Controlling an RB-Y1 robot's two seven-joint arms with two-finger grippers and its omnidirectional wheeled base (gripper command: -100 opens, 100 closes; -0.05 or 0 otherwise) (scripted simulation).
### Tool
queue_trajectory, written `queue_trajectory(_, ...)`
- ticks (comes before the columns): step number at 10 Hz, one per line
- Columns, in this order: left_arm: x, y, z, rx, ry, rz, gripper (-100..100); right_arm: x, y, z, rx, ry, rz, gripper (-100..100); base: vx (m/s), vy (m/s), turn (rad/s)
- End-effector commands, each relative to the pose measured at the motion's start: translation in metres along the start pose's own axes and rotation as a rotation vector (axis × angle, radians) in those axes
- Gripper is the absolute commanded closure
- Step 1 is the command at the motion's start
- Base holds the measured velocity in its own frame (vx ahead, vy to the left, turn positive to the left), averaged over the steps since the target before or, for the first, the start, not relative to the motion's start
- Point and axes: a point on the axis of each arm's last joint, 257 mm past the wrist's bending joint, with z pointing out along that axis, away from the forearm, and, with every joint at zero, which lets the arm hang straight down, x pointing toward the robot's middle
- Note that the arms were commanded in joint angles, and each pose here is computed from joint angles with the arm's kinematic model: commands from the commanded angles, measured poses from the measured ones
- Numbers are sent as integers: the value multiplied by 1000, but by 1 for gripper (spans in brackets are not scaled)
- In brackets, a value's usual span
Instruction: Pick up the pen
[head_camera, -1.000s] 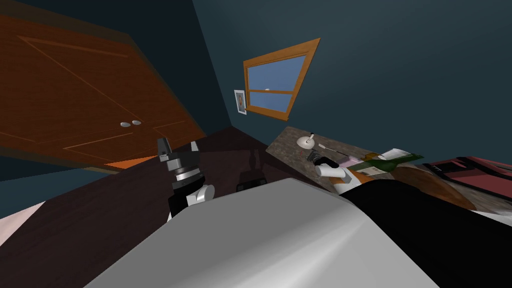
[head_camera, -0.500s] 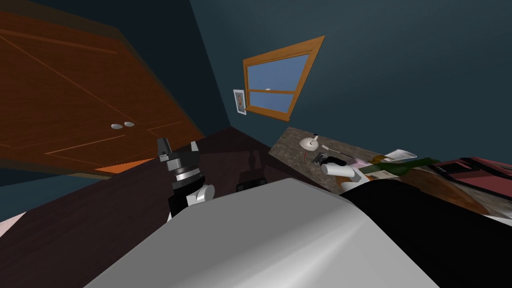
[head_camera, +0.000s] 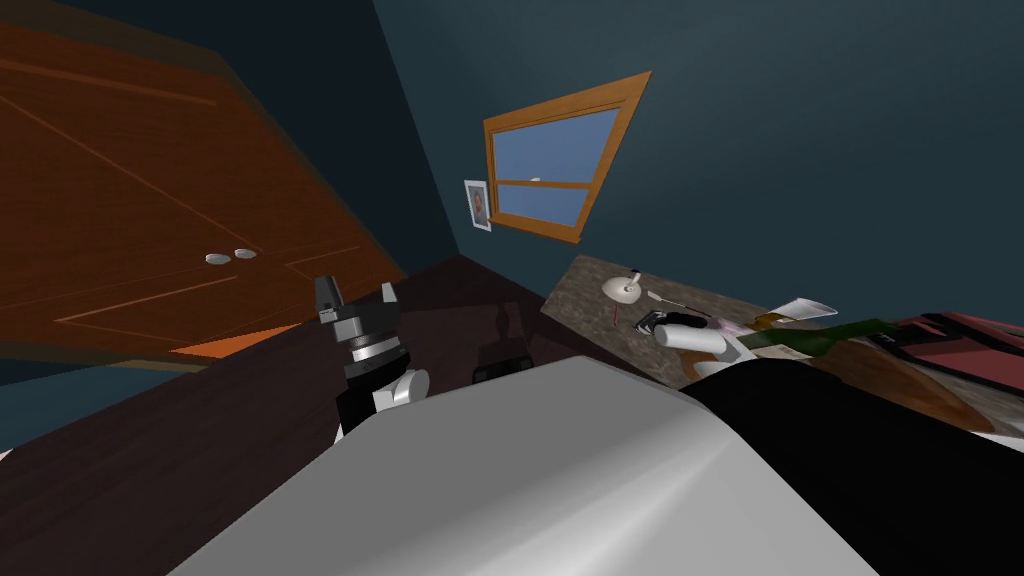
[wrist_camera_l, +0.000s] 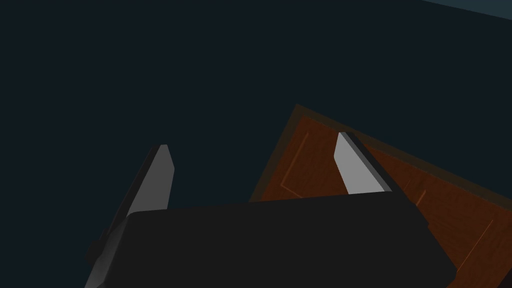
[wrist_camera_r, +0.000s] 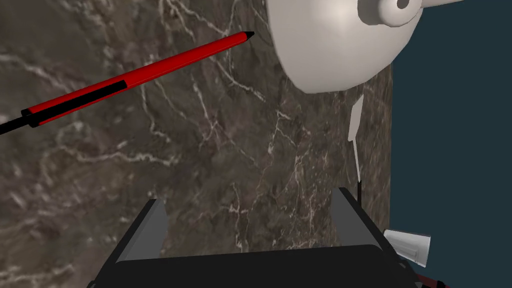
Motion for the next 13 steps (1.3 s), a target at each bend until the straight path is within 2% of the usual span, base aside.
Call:
queue_trajectory(1,0,0,0,0,0,0,0,-21,9,2,27,-49,89,-100,132,80,-66)
queue_trajectory(3,0,0,0,0,0,0,0,-28,0,2,63,-79,91,-100,77,40,-22)
queue_trajectory(4,0,0,0,0,0,0,0,-42,8,2,74,-109,172,-100,95,45,-91)
queue_trajectory(6,0,0,0,0,0,0,0,-48,-1,0,106,-135,173,-100,67,23,-12)
queue_trajectory(7,0,0,0,0,0,0,0,-61,5,-1,121,-166,256,-100,95,11,-68)
queue_trajectory(9,0,0,0,0,0,0,0,-65,-2,-3,148,-188,256,-100,65,28,-22)
queue_trajectory(10,0,0,0,0,0,0,0,-77,1,-5,168,-220,339,-100,65,37,-69)
queue_trajectory(11,0,0,0,0,0,0,0,-79,-4,-6,185,-235,340,-100,87,30,-48)
queue_trajectory(12,0,0,0,0,0,0,0,-87,1,-8,197,-255,422,-100,137,47,-65)
queue_trajectory(13,0,0,0,0,0,0,0,-90,-6,-10,219,-274,422,-100,126,33,-51)
